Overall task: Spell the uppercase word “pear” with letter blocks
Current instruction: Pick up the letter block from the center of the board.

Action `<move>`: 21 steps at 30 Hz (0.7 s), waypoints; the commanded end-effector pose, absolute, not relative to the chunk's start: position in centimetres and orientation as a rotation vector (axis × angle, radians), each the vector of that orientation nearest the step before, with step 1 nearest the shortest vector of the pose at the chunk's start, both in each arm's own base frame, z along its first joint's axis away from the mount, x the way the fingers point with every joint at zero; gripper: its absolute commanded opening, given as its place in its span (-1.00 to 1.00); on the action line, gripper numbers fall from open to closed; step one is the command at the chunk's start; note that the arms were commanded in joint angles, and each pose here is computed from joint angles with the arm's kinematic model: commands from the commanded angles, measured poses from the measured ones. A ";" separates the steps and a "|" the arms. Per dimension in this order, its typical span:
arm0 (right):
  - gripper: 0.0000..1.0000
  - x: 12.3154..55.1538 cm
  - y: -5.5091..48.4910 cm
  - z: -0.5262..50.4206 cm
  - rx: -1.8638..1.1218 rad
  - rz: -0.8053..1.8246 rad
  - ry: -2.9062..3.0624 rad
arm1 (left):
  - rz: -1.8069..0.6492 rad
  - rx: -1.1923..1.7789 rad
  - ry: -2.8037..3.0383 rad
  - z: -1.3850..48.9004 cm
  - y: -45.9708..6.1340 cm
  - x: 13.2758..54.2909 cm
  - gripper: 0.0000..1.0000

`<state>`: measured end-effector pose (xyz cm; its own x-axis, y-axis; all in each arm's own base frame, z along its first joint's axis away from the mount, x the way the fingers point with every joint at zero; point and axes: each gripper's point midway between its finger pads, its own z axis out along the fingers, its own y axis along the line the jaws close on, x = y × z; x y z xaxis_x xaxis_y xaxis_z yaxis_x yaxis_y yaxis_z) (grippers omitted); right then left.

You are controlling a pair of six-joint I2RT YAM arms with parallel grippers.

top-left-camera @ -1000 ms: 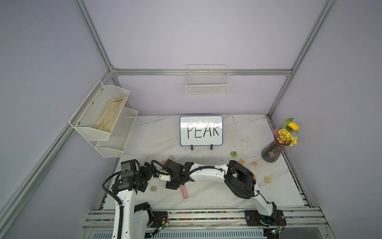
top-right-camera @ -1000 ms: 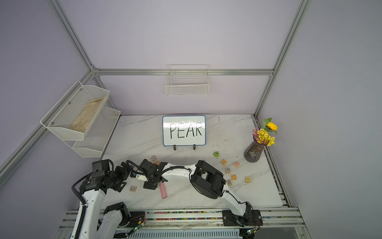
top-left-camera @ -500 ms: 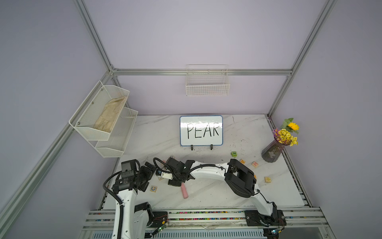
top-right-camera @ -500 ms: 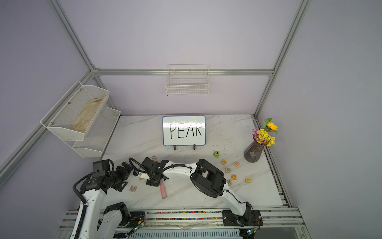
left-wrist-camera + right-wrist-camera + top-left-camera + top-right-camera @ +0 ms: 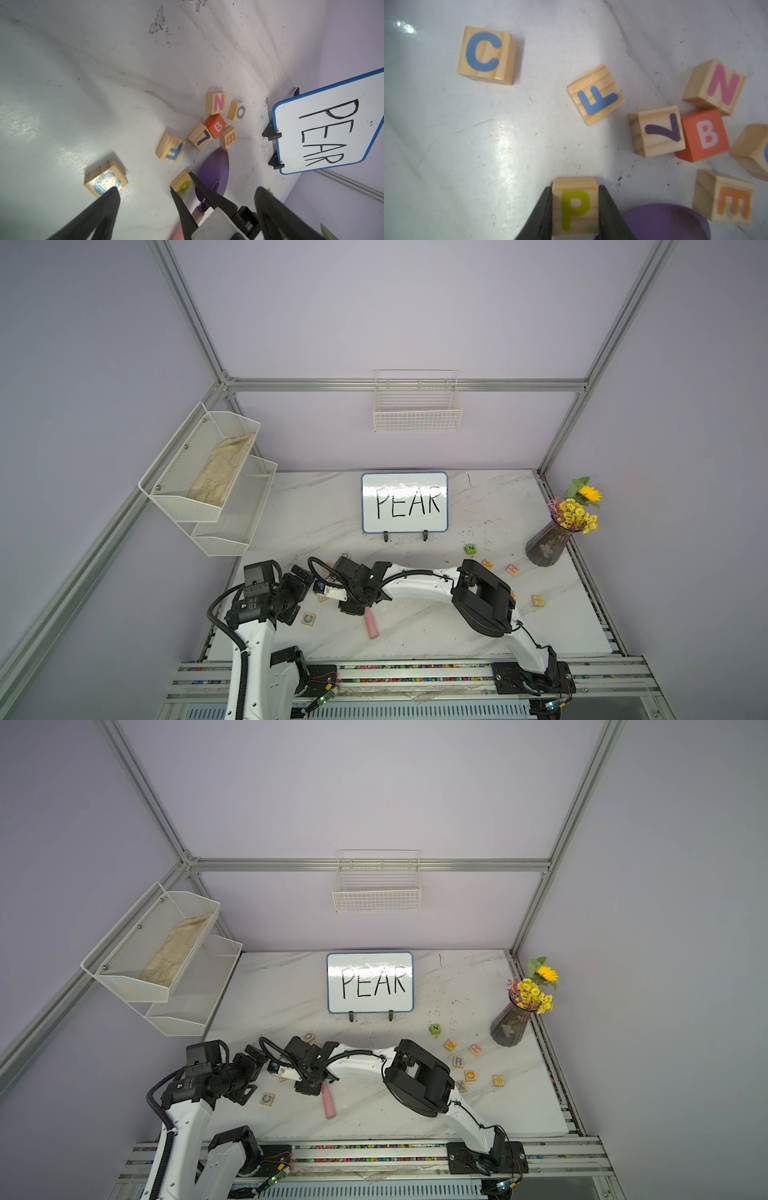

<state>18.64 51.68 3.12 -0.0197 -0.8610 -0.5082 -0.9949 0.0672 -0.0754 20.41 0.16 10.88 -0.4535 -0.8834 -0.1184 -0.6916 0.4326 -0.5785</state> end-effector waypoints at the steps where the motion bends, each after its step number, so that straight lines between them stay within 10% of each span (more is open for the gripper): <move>1: -0.42 18.7 51.3 4.0 -1.816 0.428 1.963 | -0.662 -1.317 2.291 10.1 -0.1 20.5 1.00; 21: -0.50 28.1 44.8 15.9 -0.717 0.456 2.302 | -0.687 -0.891 2.247 18.1 -0.4 25.6 1.00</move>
